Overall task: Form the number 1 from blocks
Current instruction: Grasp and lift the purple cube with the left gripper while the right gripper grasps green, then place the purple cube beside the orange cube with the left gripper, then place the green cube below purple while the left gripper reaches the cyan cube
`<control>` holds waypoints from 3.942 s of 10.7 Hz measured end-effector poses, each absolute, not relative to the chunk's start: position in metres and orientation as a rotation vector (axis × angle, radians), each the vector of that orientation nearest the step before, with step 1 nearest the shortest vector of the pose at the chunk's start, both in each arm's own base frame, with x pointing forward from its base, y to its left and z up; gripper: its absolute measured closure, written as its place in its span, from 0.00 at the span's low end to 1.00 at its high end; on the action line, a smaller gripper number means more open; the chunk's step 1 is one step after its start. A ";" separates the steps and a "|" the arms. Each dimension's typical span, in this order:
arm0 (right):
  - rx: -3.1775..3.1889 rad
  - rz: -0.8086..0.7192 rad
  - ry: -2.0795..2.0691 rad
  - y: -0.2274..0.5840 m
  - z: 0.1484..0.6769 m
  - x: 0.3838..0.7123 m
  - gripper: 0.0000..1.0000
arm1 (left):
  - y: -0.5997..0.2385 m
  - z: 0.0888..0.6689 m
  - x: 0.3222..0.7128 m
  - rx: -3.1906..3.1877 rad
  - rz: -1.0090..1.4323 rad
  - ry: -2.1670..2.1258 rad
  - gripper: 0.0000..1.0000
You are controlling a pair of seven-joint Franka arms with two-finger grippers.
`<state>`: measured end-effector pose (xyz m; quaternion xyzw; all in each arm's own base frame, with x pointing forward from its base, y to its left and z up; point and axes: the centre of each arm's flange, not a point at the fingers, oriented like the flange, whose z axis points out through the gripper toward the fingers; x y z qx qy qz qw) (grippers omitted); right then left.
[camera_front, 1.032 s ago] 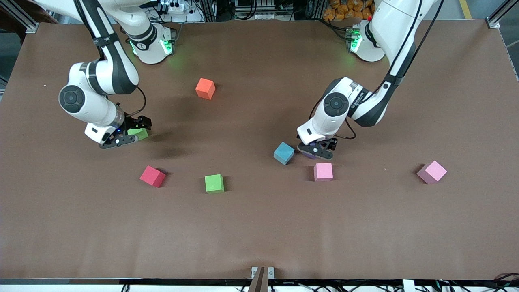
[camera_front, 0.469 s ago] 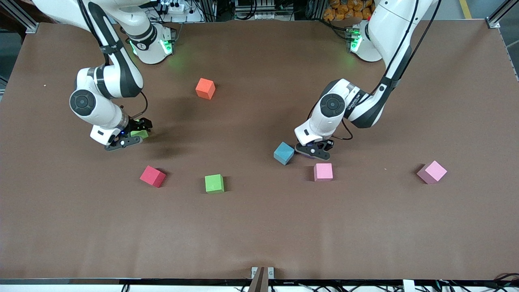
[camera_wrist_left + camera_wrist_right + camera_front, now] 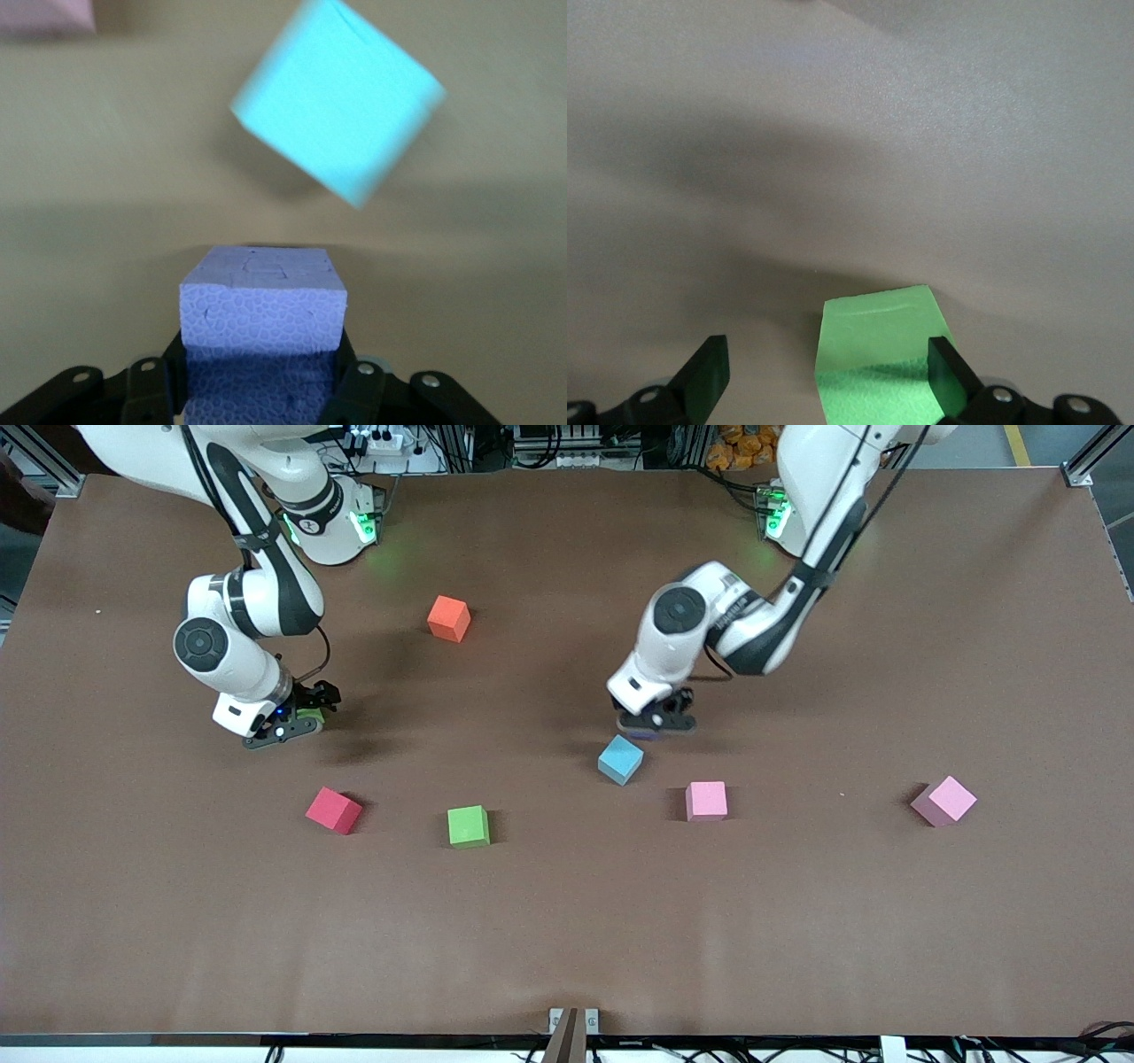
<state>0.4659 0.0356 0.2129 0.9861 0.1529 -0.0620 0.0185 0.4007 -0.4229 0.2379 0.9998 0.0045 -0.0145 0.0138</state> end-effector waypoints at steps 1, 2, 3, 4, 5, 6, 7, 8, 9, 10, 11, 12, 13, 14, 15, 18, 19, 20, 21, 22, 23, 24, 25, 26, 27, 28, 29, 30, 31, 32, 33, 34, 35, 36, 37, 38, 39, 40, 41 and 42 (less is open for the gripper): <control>3.059 -0.193 0.479 0.035 0.213 0.466 0.00 | -0.447 0.250 0.366 3.122 -0.077 0.080 0.41; 3.049 -0.193 0.489 0.032 0.213 0.466 0.00 | -0.468 0.260 0.333 3.118 -0.095 0.141 0.41; 3.040 -0.194 0.495 0.027 0.213 0.467 0.00 | -0.486 0.266 0.303 3.109 -0.113 0.189 0.41; 3.035 -0.194 0.504 0.020 0.214 0.467 0.00 | -0.500 0.268 0.277 3.103 -0.131 0.233 0.41; 3.031 -0.194 0.524 0.011 0.215 0.468 0.00 | -0.510 0.268 0.254 3.102 -0.145 0.272 0.41; 3.031 -0.199 0.542 0.001 0.214 0.468 0.00 | -0.518 0.268 0.236 3.103 -0.156 0.303 0.41; 3.031 -0.202 0.554 -0.008 0.215 0.468 0.00 | -0.525 0.264 0.220 3.108 -0.168 0.323 0.41; 3.031 -0.203 0.559 -0.011 0.215 0.468 0.00 | -0.529 0.259 0.206 3.116 -0.184 0.324 0.41; 3.030 -0.203 0.561 -0.011 0.215 0.468 0.00 | -0.534 0.254 0.194 3.124 -0.199 0.322 0.41; 3.030 -0.203 0.563 -0.011 0.214 0.468 0.00 | -0.537 0.250 0.183 3.129 -0.211 0.314 0.41; 3.030 -0.204 0.564 -0.010 0.214 0.467 0.00 | -0.541 0.247 0.173 3.132 -0.218 0.294 0.41; 3.030 -0.206 0.564 -0.010 0.214 0.467 0.00 | -0.544 0.245 0.162 3.140 -0.206 0.249 0.41; 3.030 -0.210 0.564 -0.010 0.213 0.466 0.00 | -0.546 0.241 0.153 3.153 -0.159 0.204 0.41; 3.032 -0.218 0.552 -0.012 0.212 0.466 0.00 | -0.547 0.234 0.146 3.165 -0.097 0.180 0.41; 3.038 -0.235 0.513 -0.017 0.211 0.464 0.00 | -0.550 0.228 0.141 3.167 -0.065 0.170 0.41; 3.062 -0.288 0.278 -0.039 0.207 0.457 0.00 | -0.563 0.226 0.136 3.150 -0.078 0.156 0.41; 3.065 -0.301 0.201 -0.042 0.203 0.456 0.00 | -0.566 0.225 0.133 3.147 -0.085 0.147 0.41; 3.064 -0.313 0.142 -0.044 0.198 0.454 0.00 | -0.568 0.223 0.130 3.147 -0.092 0.140 0.41; 3.063 -0.324 0.108 -0.044 0.194 0.453 0.00 | -0.569 0.221 0.130 3.150 -0.096 0.134 0.41; 3.063 -0.330 0.094 -0.045 0.191 0.452 0.00 | -0.569 0.219 0.132 3.151 -0.095 0.133 0.32; 3.063 -0.331 0.086 -0.047 0.191 0.452 0.03 | -0.570 0.220 0.136 3.148 -0.086 0.131 0.19; 3.063 -0.329 0.082 -0.047 0.191 0.453 0.17 | -0.573 0.224 0.144 3.137 -0.076 0.126 0.06; 3.063 -0.327 0.079 -0.047 0.191 0.453 0.32 | -0.577 0.232 0.157 3.118 -0.061 0.125 0.00; 3.063 -0.325 0.078 -0.047 0.192 0.454 0.38 | -0.580 0.244 0.181 3.088 -0.039 0.143 0.00; 3.063 -0.324 0.077 -0.046 0.192 0.454 0.38 | -0.580 0.261 0.214 3.053 -0.010 0.165 0.00; 3.062 -0.322 0.063 -0.044 0.192 0.454 0.38 | -0.575 0.279 0.250 3.023 0.031 0.168 0.00; 3.058 -0.316 0.032 -0.035 0.193 0.456 0.38 | -0.563 0.296 0.287 3.001 0.079 0.146 0.00; 3.047 -0.312 -0.001 -0.015 0.195 0.459 0.38 | -0.547 0.308 0.322 2.991 0.121 0.120 0.00; 3.030 -0.309 -0.026 0.018 0.199 0.464 0.38 | -0.528 0.317 0.357 2.986 0.158 0.099 0.00; 3.016 -0.290 -0.034 0.054 0.206 0.468 0.38 | -0.506 0.320 0.391 2.991 0.185 0.078 0.00; 3.025 -0.268 -0.051 0.085 0.212 0.471 0.39 | -0.479 0.317 0.426 3.010 0.208 0.044 0.00; 3.068 -0.259 -0.082 0.113 0.218 0.472 0.39 | -0.448 0.310 0.461 3.039 0.227 -0.013 0.00; 3.123 -0.251 -0.112 0.143 0.226 0.473 0.39 | -0.417 0.305 0.492 3.062 0.235 -0.075 0.00; 3.165 -0.232 -0.129 0.177 0.235 0.473 0.39 | -0.387 0.301 0.519 3.073 0.223 -0.111 0.00; 3.187 -0.206 -0.146 0.217 0.246 0.469 0.39 | -0.361 0.297 0.539 3.065 0.192 -0.097 0.00; 3.195 -0.179 -0.161 0.257 0.256 0.460 0.39 | -0.347 0.296 0.552 3.040 0.157 -0.036 0.00; 3.200 -0.161 -0.174 0.294 0.264 0.446 0.39 | -0.342 0.296 0.560 2.999 0.117 0.069 0.00; 3.201 -0.154 -0.179 0.327 0.268 0.429 0.39 | -0.338 0.298 0.566 2.951 0.074 0.200 0.00; 3.199 -0.153 -0.179 0.357 0.267 0.408 0.39 | -0.334 0.296 0.571 2.912 0.038 0.349 0.00; 3.192 -0.157 -0.180 0.384 0.262 0.384 0.39 | -0.336 0.293 0.572 2.878 0.006 0.512 0.00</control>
